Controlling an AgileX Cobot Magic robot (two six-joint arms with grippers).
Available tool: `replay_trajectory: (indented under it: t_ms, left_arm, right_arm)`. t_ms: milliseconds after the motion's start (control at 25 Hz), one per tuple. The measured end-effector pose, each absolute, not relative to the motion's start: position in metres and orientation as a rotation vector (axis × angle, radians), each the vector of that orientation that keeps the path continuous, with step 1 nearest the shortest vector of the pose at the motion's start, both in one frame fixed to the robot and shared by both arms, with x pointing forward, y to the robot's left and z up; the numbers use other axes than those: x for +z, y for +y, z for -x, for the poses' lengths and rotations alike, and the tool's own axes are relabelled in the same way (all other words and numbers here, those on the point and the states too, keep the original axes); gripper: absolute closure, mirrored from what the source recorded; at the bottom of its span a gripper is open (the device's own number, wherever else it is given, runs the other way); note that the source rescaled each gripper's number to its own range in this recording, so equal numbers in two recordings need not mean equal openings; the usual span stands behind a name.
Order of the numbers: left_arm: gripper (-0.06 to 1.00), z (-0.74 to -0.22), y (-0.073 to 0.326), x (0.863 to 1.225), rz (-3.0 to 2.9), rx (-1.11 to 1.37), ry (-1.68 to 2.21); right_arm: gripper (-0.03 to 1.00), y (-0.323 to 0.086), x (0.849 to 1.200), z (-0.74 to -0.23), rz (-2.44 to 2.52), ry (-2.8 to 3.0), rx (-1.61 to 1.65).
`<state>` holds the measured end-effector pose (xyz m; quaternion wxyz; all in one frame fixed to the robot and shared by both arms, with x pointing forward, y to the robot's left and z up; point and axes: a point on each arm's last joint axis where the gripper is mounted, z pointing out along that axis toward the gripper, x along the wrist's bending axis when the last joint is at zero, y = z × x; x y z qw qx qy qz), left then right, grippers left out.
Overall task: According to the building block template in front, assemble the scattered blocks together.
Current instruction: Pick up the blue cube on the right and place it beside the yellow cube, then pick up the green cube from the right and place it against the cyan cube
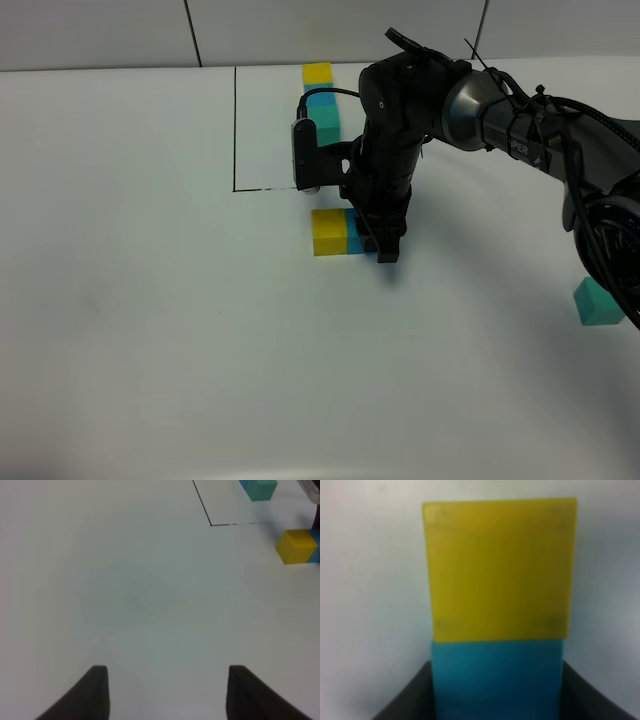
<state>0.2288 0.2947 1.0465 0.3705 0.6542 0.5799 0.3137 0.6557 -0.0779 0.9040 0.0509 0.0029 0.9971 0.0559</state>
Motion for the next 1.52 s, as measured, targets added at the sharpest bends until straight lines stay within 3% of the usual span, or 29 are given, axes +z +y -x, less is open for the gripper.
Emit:
replay_trajectory:
  t_ms: [240, 480, 600, 920, 1520]
  left_arm:
    - [0.8, -0.229, 0.295, 1.046, -1.678, 0.805, 1.487]
    - [0.8, -0.229, 0.295, 1.046, -1.678, 0.805, 1.487]
    - [0.8, -0.229, 0.295, 1.046, -1.678, 0.805, 1.487]
    - [0.8, -0.229, 0.295, 1.046, -1.678, 0.805, 1.487]
    - [0.8, -0.229, 0.295, 1.046, -1.678, 0.805, 1.487]
  right_arm:
    - [0.91, -0.078, 0.903, -0.655, -0.018, 3.038, 0.17]
    - [0.42, -0.077, 0.897, -0.653, -0.055, 3.067, 0.139]
    - [0.28, -0.081, 0.908, -0.653, -0.085, 3.049, 0.123]
    - [0.24, -0.098, 0.942, -0.651, -0.222, 3.033, 0.097]
    - [0.24, -0.177, 0.975, -0.617, -0.684, 2.913, 0.122]
